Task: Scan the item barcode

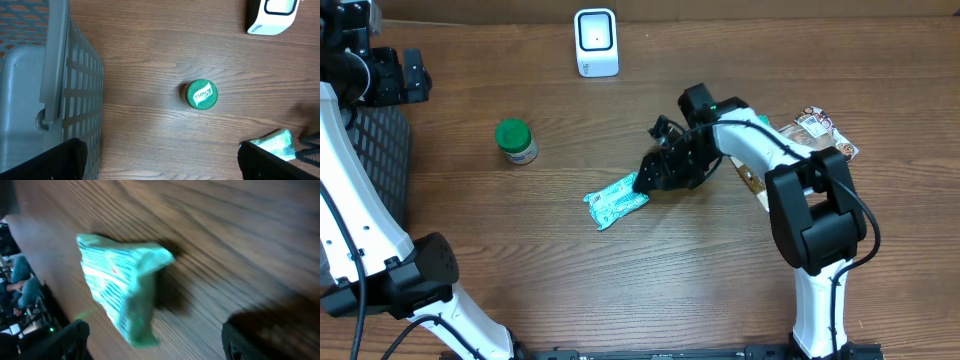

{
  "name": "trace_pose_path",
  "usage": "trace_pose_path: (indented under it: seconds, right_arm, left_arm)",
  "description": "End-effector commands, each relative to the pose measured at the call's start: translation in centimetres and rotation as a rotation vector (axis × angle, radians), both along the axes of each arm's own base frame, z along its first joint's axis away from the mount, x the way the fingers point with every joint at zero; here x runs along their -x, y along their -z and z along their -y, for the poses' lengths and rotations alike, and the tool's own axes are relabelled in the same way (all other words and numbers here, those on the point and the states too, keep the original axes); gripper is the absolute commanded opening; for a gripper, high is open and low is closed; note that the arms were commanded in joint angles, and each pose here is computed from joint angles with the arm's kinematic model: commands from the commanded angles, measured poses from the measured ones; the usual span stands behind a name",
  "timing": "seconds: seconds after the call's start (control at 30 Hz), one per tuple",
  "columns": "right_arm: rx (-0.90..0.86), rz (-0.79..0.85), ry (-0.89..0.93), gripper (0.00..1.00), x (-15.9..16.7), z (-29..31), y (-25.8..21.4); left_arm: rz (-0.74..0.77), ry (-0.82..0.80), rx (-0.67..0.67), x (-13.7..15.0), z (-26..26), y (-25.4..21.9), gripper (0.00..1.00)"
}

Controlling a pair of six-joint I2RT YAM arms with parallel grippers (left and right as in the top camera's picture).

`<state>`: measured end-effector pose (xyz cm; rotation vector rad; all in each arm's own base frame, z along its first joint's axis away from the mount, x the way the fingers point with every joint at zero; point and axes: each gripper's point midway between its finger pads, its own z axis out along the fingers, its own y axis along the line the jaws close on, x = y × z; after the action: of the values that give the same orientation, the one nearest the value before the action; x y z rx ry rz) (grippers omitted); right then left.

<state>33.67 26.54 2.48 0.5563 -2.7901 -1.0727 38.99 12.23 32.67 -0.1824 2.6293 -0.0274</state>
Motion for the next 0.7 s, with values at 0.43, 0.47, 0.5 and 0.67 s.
trace_pose_path:
  seconds: [0.43, 0.47, 0.5, 0.67]
  right_arm:
    - [-0.031, -0.022, 0.089, 0.57, 1.9, -4.2, 1.8]
    - [-0.032, -0.022, 0.093, 0.56, 1.9, -4.2, 1.9]
    - [-0.032, -0.025, 0.1, 0.52, 1.9, -4.2, 2.0]
    - [-0.037, -0.021, 0.102, 0.29, 1.8, -4.3, 2.1]
  left_arm:
    - [0.009, 0.013, 0.003, 0.0, 0.2, -0.2, 1.0]
    - [0.009, 0.013, 0.003, 0.0, 0.2, -0.2, 1.0]
    - [0.009, 0.013, 0.003, 0.0, 0.2, -0.2, 1.0]
    - [0.009, 0.013, 0.003, 0.0, 0.2, -0.2, 1.0]
